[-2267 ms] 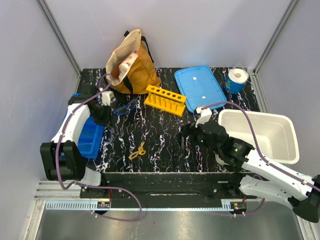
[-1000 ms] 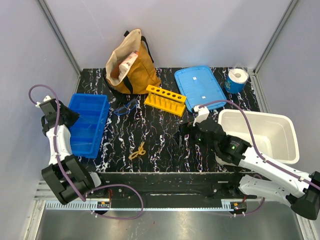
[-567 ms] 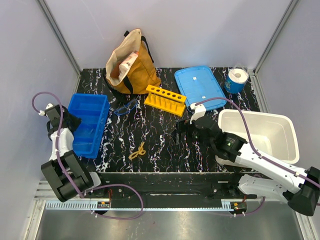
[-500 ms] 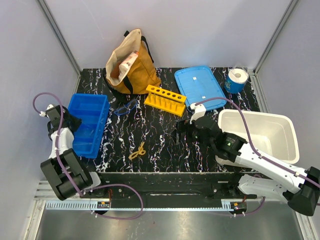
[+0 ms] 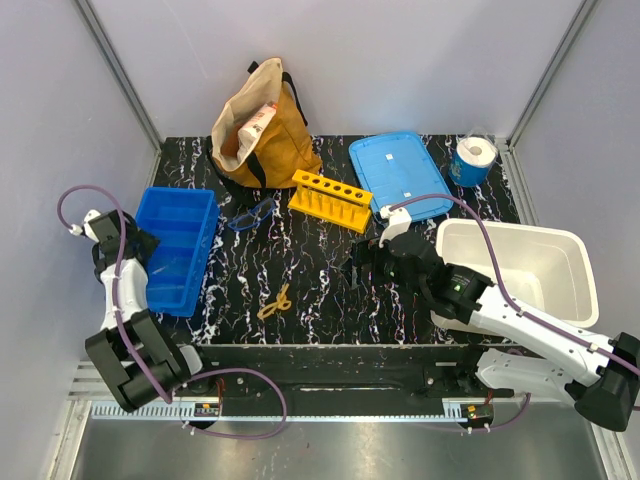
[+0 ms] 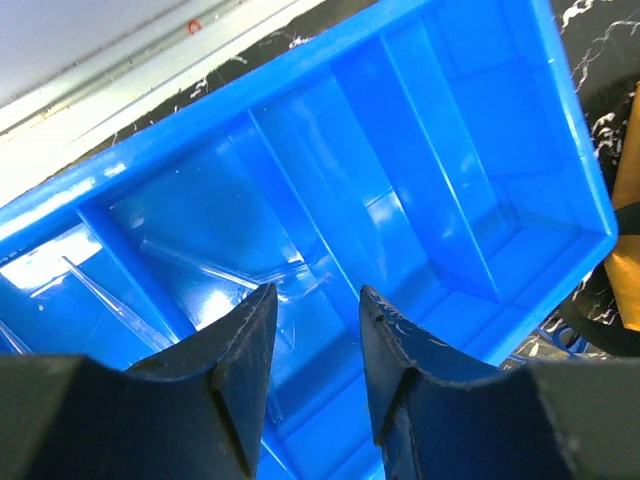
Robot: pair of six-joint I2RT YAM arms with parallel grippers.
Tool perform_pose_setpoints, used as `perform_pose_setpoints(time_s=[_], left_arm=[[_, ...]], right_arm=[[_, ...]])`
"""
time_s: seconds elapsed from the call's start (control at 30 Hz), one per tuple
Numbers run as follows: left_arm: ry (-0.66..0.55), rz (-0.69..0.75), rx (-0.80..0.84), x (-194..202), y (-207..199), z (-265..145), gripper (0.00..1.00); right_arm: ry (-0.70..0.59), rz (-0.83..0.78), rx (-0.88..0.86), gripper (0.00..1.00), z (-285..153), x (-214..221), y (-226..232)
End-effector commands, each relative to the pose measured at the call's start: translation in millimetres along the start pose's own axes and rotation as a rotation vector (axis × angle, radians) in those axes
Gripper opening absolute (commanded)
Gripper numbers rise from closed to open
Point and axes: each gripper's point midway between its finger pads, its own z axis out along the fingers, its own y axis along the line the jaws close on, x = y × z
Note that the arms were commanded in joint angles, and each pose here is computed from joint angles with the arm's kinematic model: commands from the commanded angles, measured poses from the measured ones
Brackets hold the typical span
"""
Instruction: Organize the chemistry lab equipment
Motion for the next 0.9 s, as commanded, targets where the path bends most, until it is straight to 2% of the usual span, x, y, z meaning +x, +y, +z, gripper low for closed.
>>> perform_pose_setpoints(time_s=[0.0, 0.07, 0.13, 0.17, 0.3, 0.4, 0.6, 0.7, 0.87], left_arm=[[-0.137, 0.049, 0.034, -42, -15, -26, 0.44], [-0.160, 0.082, 0.066, -50, -23, -36, 0.47], [-0.154, 0.127, 0.147, -53, -39, -46, 0.68], [-0.149, 0.146, 0.186, -54, -47, -51, 0.99], [-0.112, 0.214, 0.373, -43, -87, -69, 0.99], [-0.080, 0.349, 0.496, -20, -124, -84, 0.99], [0.052, 0.579, 0.760, 48, -176, -123, 0.99], [0.138, 0.602, 0.859, 81, -185, -142, 0.99], [0.350, 0.613, 0.983, 129, -175, -167, 0.99]], right_arm=[[-0.072, 0.024, -0.023, 1.00, -4, -24, 11], [-0.060, 0.035, -0.023, 1.00, -1, -21, 12], [-0.043, 0.047, -0.019, 1.00, 3, -19, 13], [-0.032, 0.053, -0.012, 1.00, 6, -17, 13], [0.029, 0.086, 0.029, 1.00, 22, -12, 16], [0.086, 0.100, 0.048, 0.99, 39, -7, 22], [0.202, 0.137, 0.060, 0.88, 80, 15, 46], [0.251, 0.158, 0.073, 0.83, 101, 32, 59], [0.336, 0.213, 0.049, 0.72, 136, 66, 82]])
